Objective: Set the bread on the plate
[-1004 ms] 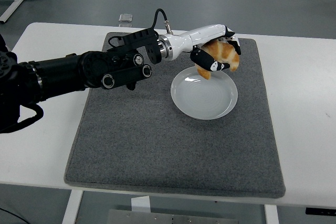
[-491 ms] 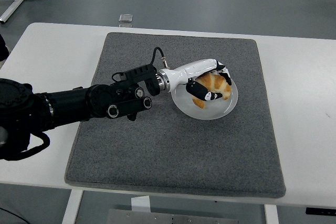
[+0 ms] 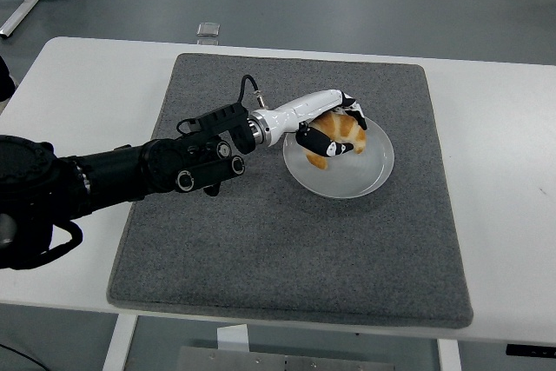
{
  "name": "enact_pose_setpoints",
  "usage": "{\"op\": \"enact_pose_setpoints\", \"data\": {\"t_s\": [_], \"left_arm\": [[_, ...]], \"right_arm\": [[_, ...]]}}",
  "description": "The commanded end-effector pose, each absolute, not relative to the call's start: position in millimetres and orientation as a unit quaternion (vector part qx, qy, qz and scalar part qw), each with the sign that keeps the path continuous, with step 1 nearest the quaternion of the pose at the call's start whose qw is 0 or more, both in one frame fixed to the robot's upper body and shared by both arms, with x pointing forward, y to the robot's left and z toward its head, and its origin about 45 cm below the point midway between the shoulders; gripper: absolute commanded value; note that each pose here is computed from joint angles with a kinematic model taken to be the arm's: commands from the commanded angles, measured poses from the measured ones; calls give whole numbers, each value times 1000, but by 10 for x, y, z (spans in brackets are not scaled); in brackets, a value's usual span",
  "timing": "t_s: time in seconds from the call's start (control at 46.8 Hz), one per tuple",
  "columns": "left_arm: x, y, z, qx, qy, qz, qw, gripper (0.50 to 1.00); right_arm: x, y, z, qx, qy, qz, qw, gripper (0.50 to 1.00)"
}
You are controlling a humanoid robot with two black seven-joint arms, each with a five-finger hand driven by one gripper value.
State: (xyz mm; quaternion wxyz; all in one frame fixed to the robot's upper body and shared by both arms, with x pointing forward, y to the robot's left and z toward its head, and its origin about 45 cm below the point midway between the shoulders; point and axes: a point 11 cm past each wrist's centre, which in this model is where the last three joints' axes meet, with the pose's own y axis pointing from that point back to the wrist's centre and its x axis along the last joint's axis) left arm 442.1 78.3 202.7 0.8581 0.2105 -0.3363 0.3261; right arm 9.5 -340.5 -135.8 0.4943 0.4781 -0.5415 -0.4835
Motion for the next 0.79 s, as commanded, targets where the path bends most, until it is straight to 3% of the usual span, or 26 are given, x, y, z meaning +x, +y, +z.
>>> {"op": "enact_pose_setpoints", "data": {"t_s": [0.0, 0.192, 0.662, 0.769], "left_arm": [[4388, 795, 1959, 212, -327, 328, 861, 500], [4366, 770, 1928, 211, -321, 329, 863, 500], [4352, 805, 1868, 213, -316, 337, 861, 848], [4340, 783, 1859, 212, -315, 336, 862, 887]], "right_arm": [[95, -3405, -1358, 478, -541, -483, 495, 952], [95, -3405, -1358, 478, -541, -483, 495, 952], [95, -3405, -1358, 478, -541, -483, 495, 952], [95, -3405, -1358, 478, -541, -483, 495, 952]]}}
